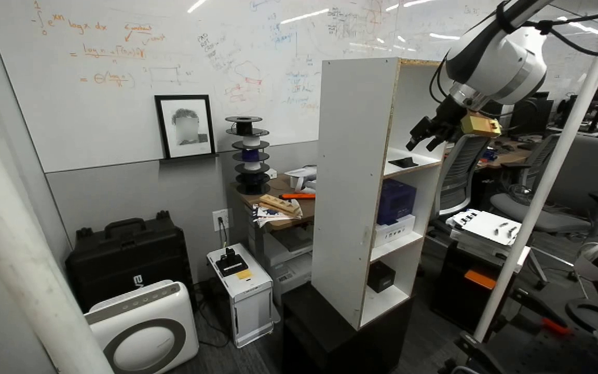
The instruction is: Move the black object to the top of the shelf
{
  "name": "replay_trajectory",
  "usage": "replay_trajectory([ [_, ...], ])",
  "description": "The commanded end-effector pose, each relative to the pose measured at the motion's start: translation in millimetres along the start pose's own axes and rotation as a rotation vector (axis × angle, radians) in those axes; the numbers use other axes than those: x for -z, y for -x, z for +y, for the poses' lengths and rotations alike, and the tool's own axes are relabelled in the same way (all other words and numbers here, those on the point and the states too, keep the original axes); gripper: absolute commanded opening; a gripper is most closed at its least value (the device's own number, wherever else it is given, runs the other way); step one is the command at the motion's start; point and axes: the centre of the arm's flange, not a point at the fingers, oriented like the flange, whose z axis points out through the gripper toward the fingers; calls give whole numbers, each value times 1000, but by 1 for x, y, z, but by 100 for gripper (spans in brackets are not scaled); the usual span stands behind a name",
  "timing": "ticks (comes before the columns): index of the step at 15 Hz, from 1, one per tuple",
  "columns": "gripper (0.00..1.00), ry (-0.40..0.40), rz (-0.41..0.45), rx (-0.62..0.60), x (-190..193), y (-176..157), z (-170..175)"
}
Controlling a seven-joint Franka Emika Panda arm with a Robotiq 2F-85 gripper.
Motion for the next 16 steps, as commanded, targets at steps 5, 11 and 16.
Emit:
replay_trajectory([
  [5,100,86,-2,-73,-52,-38,-1],
  [11,71,83,-34,-124,-71,-37,0],
  [16,36,93,-65,-118,-70,-33,6],
])
